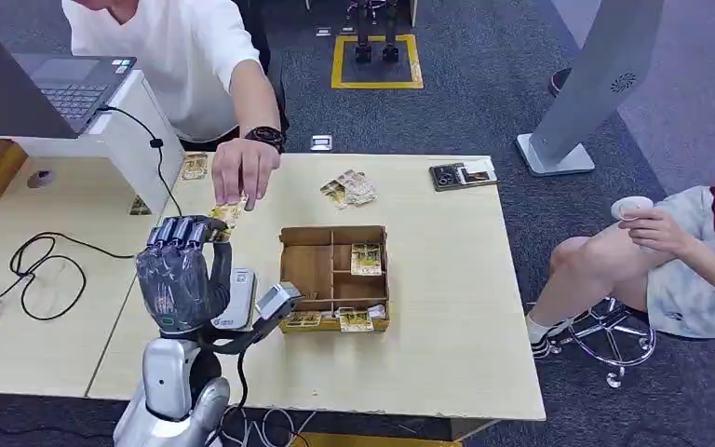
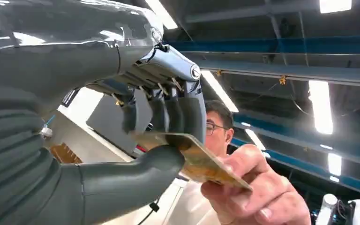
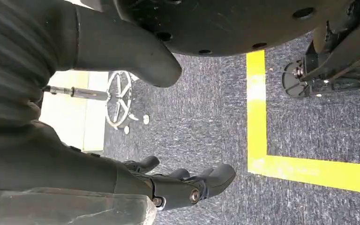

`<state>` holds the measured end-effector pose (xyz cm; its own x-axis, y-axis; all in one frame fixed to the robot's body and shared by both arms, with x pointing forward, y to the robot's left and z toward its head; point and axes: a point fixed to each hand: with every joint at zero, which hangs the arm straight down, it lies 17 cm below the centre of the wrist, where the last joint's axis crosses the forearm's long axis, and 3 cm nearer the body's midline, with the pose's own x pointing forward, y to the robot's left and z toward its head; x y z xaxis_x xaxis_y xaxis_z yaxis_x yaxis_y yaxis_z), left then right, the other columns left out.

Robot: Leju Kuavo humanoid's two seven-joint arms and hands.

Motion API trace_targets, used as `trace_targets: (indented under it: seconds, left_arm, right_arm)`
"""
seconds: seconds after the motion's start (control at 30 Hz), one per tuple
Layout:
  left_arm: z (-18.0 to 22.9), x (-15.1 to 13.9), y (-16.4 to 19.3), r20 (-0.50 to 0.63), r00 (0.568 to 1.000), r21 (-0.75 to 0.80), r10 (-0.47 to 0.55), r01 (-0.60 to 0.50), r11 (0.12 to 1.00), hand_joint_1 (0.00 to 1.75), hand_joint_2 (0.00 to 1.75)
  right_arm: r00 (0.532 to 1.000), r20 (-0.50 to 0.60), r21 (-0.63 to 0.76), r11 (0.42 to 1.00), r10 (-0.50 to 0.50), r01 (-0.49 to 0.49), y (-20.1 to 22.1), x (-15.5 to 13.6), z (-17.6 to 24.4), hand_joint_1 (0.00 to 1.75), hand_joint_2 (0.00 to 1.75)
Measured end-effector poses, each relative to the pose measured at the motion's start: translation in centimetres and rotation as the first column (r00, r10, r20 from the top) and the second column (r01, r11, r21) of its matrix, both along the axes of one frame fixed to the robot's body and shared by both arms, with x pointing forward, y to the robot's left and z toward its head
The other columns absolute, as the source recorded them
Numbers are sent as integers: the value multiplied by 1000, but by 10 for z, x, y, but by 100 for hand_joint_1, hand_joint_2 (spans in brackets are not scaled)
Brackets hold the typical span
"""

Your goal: Pass the card to the sensor for recognition and then transmit it.

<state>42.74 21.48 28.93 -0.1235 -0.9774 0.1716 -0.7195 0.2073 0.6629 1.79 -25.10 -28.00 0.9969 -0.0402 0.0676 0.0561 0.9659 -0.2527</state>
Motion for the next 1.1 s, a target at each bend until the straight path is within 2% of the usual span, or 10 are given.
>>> trace_targets:
  seconds: [0.47, 0.7, 0.87, 0.97, 1.07, 1.1]
  left_arm:
    - [-8, 2, -10, -18, 999, 9, -45, 46, 999, 175, 175]
    - [-10, 2, -25, -12, 984, -67, -177, 175, 982, 175, 175]
    - [-14, 5, -23, -16, 982, -120, -189, 186, 975, 175, 175]
    - [-20, 8, -18, 2, 967, -267, -256, 247, 931, 175, 175]
    - [-33, 15, -6, 15, 955, -460, -296, 270, 846, 175, 175]
    - [-39, 18, 0, 24, 950, -551, -312, 273, 788, 175, 175]
  right_arm:
    - [1000, 0, 0, 1000, -3, 3, 0, 0, 0, 0, 175]
    - [1000, -1, -1, 1000, -15, 15, -1, 0, 0, 0, 175]
    - [1000, -1, -2, 1000, -15, 15, -1, 0, 0, 0, 175]
    - [1000, -2, -5, 1000, -23, 23, -1, -1, 0, 0, 175]
    - [999, -2, -9, 999, -35, 35, -2, -1, 0, 0, 175]
    - [999, -3, -14, 999, -37, 37, -3, -1, 0, 0, 175]
